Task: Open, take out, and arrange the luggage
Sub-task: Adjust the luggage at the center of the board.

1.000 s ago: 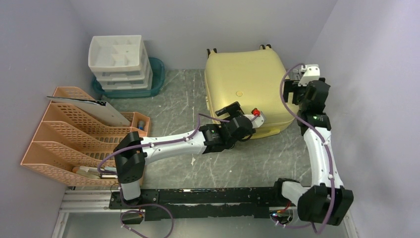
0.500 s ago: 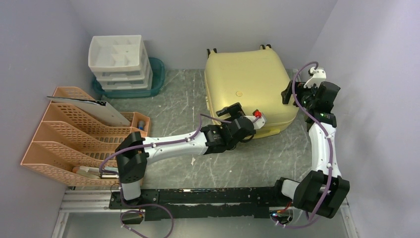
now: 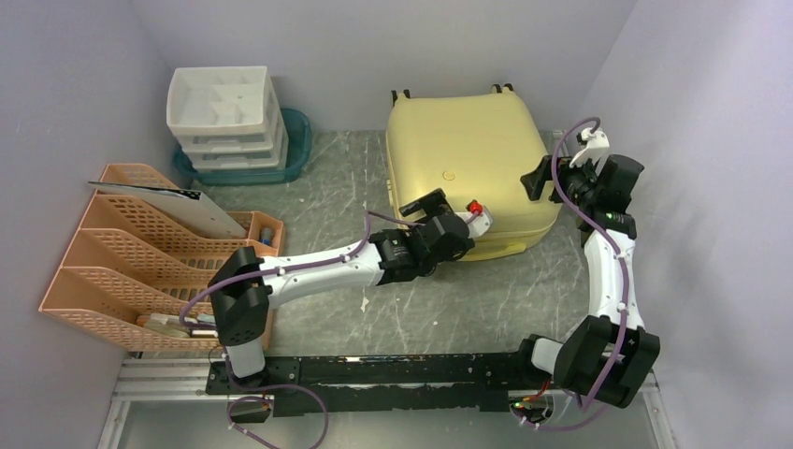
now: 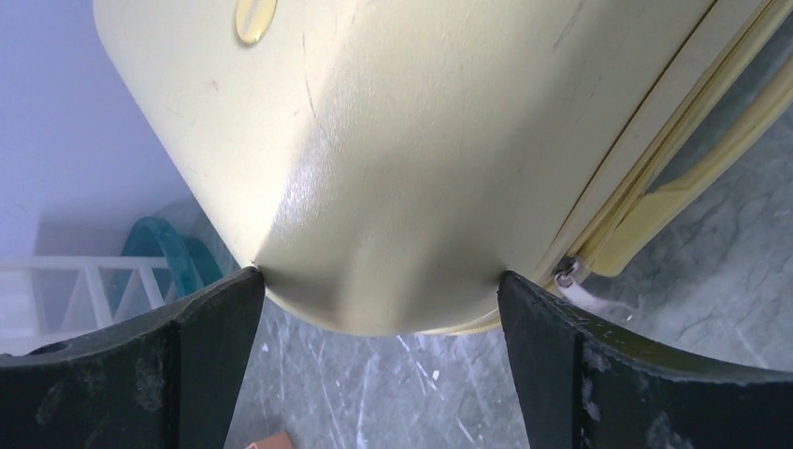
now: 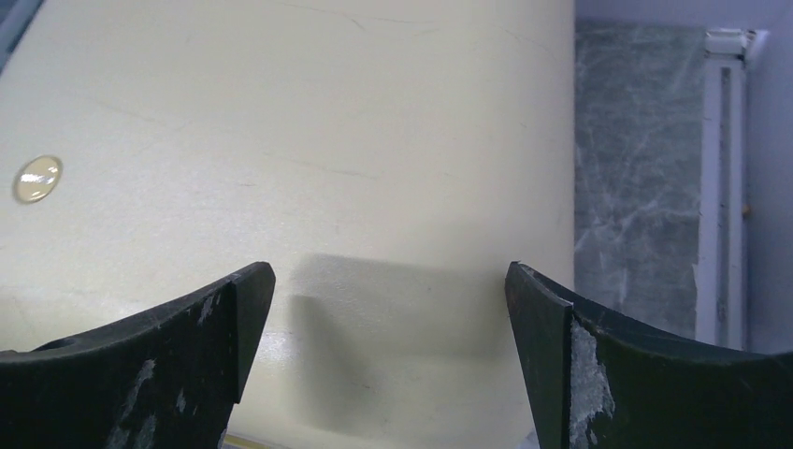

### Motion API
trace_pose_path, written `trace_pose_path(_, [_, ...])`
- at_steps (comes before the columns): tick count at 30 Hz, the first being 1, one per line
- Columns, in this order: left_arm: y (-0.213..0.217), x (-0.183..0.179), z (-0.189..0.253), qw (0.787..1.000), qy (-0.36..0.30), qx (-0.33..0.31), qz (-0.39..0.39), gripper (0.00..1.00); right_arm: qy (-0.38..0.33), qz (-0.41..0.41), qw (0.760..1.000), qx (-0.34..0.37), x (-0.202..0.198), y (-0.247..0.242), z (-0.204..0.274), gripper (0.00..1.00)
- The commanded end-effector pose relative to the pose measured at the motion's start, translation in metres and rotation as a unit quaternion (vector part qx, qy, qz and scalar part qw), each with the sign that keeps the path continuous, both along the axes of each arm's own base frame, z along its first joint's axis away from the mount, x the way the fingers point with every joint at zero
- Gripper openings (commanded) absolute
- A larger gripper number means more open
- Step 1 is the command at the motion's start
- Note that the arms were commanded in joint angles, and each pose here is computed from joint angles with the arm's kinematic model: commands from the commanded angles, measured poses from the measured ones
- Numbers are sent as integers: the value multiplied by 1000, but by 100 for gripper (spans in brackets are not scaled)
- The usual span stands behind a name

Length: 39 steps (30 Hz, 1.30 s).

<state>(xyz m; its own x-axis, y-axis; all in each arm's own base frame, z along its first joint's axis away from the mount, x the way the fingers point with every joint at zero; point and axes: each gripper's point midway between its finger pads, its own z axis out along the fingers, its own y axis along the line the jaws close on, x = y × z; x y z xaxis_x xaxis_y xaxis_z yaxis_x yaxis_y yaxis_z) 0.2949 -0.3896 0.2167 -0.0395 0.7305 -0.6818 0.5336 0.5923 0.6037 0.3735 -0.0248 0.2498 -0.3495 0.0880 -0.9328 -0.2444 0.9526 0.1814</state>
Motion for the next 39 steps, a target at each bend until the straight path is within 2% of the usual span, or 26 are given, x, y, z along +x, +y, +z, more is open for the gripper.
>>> trace_pose_path(1, [48,26,8,998,-8,5,65,99,46,101,992,60,-19,47,-22,100])
trace_pose_path(10, [74,26,31,998,8,-31,56,99,56,201,977,43,-46,115,-28,100])
trace_pose_path(15, [85,24,39,998,24,-52,37,99,56,262,961,66,-65,144,-23,100])
trace_pose_path(23, [95,10,50,996,37,-81,-6,99,31,292,954,61,-76,153,-12,100])
trace_pose_path(31, [107,9,48,995,51,-90,-10,99,31,307,949,67,-82,158,-13,100])
trace_pose_path(39, [122,-1,32,992,74,-98,-24,99,25,372,926,65,-105,187,-14,100])
